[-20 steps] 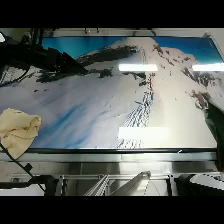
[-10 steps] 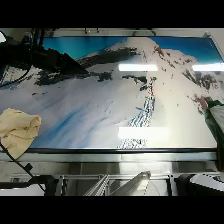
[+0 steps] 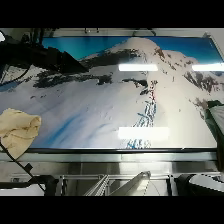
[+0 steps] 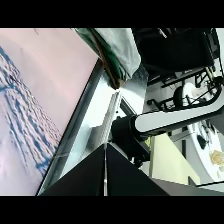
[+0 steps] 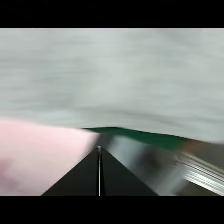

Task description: Fold the shirts.

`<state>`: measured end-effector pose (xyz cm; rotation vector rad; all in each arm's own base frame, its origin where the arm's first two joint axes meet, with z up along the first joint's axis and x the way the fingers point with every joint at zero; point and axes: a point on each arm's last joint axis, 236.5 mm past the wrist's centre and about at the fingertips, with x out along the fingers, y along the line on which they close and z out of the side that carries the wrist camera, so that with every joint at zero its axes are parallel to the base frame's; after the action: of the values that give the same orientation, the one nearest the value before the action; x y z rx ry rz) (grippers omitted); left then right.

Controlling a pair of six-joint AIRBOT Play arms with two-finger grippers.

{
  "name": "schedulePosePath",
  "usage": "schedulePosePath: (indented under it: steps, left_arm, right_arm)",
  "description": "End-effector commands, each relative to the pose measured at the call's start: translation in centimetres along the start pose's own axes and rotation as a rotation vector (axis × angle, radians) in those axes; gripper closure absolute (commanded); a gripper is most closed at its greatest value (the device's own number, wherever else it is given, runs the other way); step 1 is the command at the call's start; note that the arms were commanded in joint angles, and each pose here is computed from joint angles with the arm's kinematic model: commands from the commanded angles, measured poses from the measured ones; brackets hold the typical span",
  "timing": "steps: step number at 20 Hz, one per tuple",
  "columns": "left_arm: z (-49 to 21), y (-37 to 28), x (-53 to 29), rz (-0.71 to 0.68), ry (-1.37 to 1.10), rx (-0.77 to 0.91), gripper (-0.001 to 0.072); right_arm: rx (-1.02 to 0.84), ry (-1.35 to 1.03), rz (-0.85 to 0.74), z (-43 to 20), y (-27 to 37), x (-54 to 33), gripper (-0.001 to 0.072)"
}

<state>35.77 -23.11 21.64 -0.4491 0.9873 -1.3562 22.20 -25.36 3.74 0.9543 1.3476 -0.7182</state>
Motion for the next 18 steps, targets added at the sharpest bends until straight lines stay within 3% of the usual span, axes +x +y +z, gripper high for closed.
schedulePosePath:
  steps: [1, 6, 9, 13, 18]
  left_arm:
    - [1.7, -1.0, -1.4, 0.037, -0.040, 0.060, 0.0708]
    - [2.2, 1.8, -5.7, 0.277, -0.072, 0.010, 0.0708]
    - [-2.4, 2.5, -3.6, 0.240, -0.042, -0.107, 0.0708]
    - [-12.9, 4.9, 2.5, 0.217, -0.011, -0.326, 0.0708]
    - [-21.9, 6.1, 6.0, 0.205, 0.057, -0.508, 0.0707]
  right_arm:
    - [-0.231, -0.069, 0.524, -0.9, 15.6, -5.7, 0.0697]
    - [-0.593, 0.011, 0.573, -11.5, 23.4, -5.4, 0.0698]
    - [-0.798, 0.086, 0.585, -22.1, 24.7, -1.8, 0.0697]
    - [-0.942, 0.135, 0.588, -33.4, 21.8, 5.7, 0.0697]
    - [-0.955, 0.174, 0.575, -35.9, 20.3, 8.5, 0.0696]
